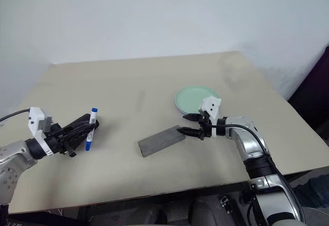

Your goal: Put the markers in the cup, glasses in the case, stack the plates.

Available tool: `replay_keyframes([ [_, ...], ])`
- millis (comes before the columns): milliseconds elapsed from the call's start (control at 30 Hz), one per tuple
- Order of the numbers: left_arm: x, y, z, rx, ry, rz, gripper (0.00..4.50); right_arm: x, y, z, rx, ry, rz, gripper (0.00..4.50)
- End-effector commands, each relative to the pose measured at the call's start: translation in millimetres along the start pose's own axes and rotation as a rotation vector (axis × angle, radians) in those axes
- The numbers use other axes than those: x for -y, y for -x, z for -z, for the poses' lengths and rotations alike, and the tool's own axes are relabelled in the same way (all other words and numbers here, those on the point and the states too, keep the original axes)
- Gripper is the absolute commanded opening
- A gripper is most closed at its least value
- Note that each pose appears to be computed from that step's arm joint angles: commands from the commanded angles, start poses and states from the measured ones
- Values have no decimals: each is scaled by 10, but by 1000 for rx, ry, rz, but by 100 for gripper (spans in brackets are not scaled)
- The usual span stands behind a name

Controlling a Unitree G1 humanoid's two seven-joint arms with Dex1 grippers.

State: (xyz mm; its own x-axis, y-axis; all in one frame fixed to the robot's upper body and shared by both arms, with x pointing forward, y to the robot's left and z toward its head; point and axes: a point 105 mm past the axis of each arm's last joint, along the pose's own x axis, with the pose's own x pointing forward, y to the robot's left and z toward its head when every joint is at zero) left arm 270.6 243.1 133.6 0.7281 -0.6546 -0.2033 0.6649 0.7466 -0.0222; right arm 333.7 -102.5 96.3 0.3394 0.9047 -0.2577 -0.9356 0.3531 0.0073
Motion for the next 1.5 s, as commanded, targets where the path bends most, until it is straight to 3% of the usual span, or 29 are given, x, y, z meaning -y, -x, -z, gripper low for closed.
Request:
replay_keyframes([
  [33, 38, -93, 87, -102, -84, 51, 10, 24, 10, -147, 36, 47, 2, 339],
  [167, 35, -190, 254, -238, -141, 83, 10, 24, 26, -142, 35, 47, 7, 339],
  [267, 48, -250, 323, -303, -186, 115, 113, 27, 30, -140, 35, 47, 12, 339],
  [533, 66, -361, 287, -294, -207, 171, 388, 21, 31, -130, 38, 45, 21, 339],
  [633, -9, -360, 181, -240, -220, 129, 388, 22, 30, -131, 39, 43, 24, 339],
  [800, -359, -182, -318, -11, -264, -108, 388, 22, 27, -128, 40, 43, 27, 339],
  [933, -482, 147, -381, 37, -223, -254, 388, 28, 27, -116, 40, 43, 33, 339],
  [1033, -485, 336, -390, 119, -79, -320, 388, 30, 18, -108, 40, 43, 33, 339],
  [1133, -293, 446, -298, 152, 95, -282, 388, 33, 12, -100, 37, 43, 30, 339],
  [1367, 127, 631, -149, 380, 533, -226, 388, 53, -10, -86, 28, 45, 17, 339],
  [1500, 138, 805, -36, 514, 701, -288, 388, 61, -36, -75, 24, 46, 7, 339],
])
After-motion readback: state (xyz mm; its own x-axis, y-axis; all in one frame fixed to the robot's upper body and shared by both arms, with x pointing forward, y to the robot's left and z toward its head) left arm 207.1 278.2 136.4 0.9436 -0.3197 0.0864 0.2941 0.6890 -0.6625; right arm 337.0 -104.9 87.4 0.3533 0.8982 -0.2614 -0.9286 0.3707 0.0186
